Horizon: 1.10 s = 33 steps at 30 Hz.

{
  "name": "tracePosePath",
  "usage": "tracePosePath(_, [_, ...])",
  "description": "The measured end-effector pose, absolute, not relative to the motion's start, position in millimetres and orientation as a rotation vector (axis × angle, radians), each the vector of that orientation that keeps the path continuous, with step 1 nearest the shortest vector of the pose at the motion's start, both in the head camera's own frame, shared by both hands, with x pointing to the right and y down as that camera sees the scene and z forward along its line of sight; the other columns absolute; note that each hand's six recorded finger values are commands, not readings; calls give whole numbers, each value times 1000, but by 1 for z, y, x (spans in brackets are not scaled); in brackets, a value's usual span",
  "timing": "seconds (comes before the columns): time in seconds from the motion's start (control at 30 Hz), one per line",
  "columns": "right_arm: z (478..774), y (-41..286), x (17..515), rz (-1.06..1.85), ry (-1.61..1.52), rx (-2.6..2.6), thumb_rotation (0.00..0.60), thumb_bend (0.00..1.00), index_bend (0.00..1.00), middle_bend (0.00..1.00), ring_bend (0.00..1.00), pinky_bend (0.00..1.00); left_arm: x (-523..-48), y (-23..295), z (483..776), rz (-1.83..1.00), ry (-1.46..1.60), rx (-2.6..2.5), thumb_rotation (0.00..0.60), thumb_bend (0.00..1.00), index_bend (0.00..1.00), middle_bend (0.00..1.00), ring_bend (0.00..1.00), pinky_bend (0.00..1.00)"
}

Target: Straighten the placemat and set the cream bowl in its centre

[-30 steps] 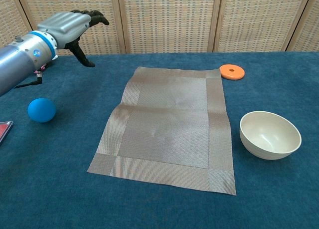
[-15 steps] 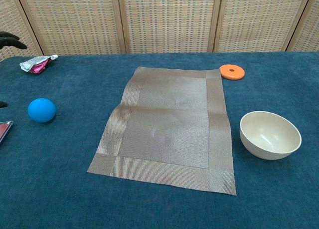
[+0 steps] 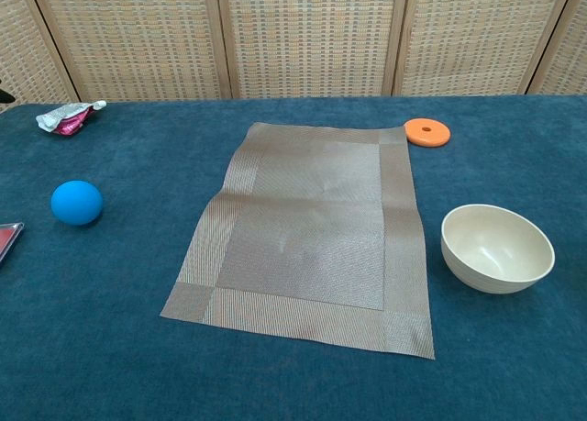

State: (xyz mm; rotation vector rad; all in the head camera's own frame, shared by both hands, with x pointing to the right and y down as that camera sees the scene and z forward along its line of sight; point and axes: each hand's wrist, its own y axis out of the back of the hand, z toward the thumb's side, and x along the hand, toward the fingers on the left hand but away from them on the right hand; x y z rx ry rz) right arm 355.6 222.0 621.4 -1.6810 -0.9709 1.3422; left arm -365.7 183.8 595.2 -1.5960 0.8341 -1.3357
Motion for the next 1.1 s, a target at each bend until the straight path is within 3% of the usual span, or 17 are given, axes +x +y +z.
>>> tracePosePath(0.73, [662,240,271,1267,-892,-1877,600,167,479,25,0,1,-366,184,599,-1352,838,-1614,600,124,101,0,0,0])
tracePosePath(1.1, [681,237,261,1303,-856,-1898,600,216,534,65,0,19,-368,183,598,-1349,848,-1626,600,122,101,0,0,0])
